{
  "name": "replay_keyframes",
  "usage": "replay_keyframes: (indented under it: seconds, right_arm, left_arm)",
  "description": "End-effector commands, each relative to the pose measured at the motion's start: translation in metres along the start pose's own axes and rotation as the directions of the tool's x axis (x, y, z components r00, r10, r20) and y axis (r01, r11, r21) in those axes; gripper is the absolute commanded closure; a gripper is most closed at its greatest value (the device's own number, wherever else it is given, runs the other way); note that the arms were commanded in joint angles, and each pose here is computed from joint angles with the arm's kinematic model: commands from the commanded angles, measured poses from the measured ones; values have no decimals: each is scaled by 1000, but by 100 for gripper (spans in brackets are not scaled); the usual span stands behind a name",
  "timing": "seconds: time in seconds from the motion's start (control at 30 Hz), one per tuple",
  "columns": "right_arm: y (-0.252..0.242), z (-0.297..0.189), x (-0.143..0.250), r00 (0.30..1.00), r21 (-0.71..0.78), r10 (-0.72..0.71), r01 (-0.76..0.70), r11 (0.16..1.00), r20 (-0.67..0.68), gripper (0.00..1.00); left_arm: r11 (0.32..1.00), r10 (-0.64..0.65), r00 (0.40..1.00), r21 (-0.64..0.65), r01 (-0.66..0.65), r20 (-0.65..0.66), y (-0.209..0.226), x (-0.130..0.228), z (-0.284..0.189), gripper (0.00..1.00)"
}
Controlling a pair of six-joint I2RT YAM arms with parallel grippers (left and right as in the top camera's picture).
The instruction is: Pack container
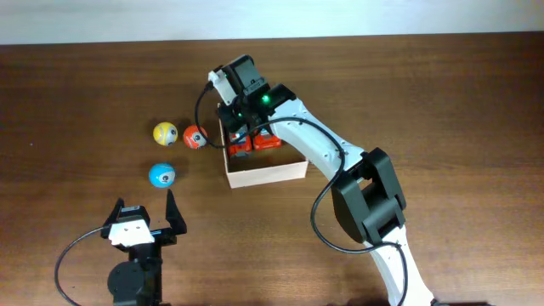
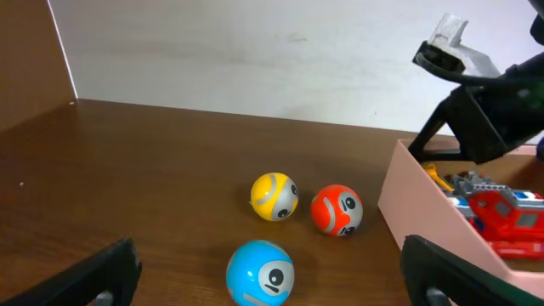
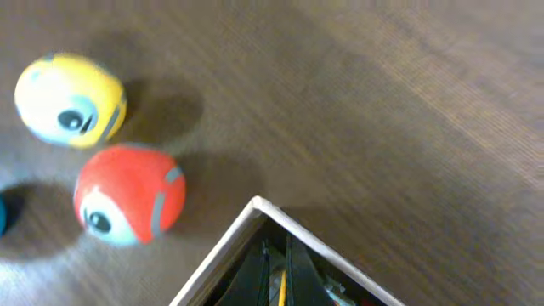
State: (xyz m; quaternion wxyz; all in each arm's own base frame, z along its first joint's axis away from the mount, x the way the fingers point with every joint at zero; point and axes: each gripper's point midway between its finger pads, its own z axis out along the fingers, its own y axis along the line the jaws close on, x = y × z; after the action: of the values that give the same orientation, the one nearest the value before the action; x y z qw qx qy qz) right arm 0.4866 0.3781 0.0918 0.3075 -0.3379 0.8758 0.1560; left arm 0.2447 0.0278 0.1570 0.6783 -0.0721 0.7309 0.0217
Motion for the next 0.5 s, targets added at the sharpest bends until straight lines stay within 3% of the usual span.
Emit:
replay_keyframes:
  seconds: [0.0, 0.47]
  right_arm:
    - [-12, 6, 2, 998, 80, 64, -65, 995, 7, 96]
    - [-19, 5, -6, 995, 119, 93, -97, 988, 43, 96]
  left_arm:
    - [1000, 12, 1000, 12, -12, 1, -2, 0, 0, 1]
    - [1000, 12, 1000, 12, -12, 1, -2, 0, 0, 1]
